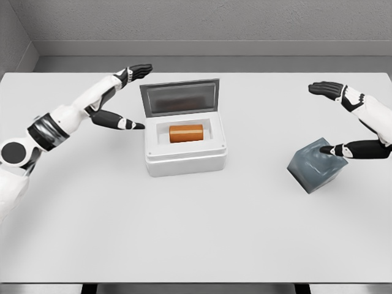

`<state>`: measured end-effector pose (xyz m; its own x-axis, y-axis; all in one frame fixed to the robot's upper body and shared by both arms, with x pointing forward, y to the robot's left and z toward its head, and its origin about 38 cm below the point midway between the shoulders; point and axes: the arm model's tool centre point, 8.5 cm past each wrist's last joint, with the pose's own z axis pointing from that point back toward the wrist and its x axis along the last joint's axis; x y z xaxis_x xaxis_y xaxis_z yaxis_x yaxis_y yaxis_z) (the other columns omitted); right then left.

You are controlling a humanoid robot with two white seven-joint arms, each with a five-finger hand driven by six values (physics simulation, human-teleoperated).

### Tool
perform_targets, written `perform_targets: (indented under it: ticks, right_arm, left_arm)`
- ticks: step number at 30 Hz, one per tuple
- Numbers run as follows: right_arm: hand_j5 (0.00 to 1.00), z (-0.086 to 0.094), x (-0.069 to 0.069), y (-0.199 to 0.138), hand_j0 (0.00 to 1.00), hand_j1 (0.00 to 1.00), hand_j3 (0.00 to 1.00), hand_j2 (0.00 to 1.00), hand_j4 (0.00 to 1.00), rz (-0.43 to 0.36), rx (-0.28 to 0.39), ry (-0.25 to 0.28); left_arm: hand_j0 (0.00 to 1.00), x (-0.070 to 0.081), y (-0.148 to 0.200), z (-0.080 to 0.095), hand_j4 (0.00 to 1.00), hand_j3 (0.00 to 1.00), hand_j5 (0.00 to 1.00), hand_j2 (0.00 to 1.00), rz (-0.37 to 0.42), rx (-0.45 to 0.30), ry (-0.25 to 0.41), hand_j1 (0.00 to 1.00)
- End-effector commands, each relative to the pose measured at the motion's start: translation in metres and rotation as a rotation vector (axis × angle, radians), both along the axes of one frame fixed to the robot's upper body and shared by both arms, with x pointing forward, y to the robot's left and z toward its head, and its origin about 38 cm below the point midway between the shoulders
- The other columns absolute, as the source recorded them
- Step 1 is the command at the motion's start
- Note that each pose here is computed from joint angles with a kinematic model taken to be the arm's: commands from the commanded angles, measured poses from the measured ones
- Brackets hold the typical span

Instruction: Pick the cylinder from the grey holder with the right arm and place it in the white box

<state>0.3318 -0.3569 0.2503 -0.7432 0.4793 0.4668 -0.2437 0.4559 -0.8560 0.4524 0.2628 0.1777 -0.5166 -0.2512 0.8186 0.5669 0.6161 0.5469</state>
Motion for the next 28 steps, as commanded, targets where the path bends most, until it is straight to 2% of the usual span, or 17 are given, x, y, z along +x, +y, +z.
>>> perform_targets:
  ticks: [1, 8, 16, 17, 20, 22, 28]
  right_arm:
    - [1.0, 0.0, 0.0, 0.0, 1.0, 1.0, 1.0, 1.0, 1.0, 0.0, 0.008, 0.003]
    - [1.0, 0.0, 0.0, 0.0, 1.0, 1.0, 1.0, 1.0, 1.0, 0.0, 0.008, 0.003]
    - [1.0, 0.0, 0.0, 0.0, 1.0, 1.0, 1.0, 1.0, 1.0, 0.001, 0.008, 0.004]
    - [1.0, 0.0, 0.0, 0.0, 1.0, 1.0, 1.0, 1.0, 1.0, 0.001, 0.008, 0.004]
    - [1.0, 0.0, 0.0, 0.0, 1.0, 1.0, 1.0, 1.0, 1.0, 0.001, 0.009, 0.004]
    - [1.0, 0.0, 0.0, 0.0, 1.0, 1.0, 1.0, 1.0, 1.0, 0.001, 0.008, 0.002]
    - [1.0, 0.0, 0.0, 0.0, 1.0, 1.0, 1.0, 1.0, 1.0, 0.001, 0.008, 0.002]
  left_arm:
    - [1.0, -0.001, -0.003, 0.004, 1.0, 1.0, 1.0, 1.0, -0.011, -0.008, -0.008, 1.0]
    - [1.0, -0.018, -0.012, 0.009, 1.0, 1.0, 1.0, 1.0, -0.064, -0.016, -0.031, 1.0]
    - [1.0, -0.017, 0.004, 0.011, 1.0, 1.0, 1.0, 1.0, -0.036, 0.012, -0.028, 1.0]
    - [1.0, -0.017, 0.01, 0.013, 1.0, 1.0, 1.0, 1.0, -0.028, 0.023, -0.031, 1.0]
    - [1.0, -0.026, 0.071, 0.023, 1.0, 1.0, 1.0, 1.0, 0.065, 0.124, -0.036, 1.0]
    - [1.0, -0.031, 0.097, 0.025, 1.0, 1.0, 1.0, 1.0, 0.123, 0.143, -0.032, 1.0]
    - [1.0, -0.036, 0.123, 0.028, 1.0, 1.0, 1.0, 1.0, 0.167, 0.184, -0.022, 1.0]
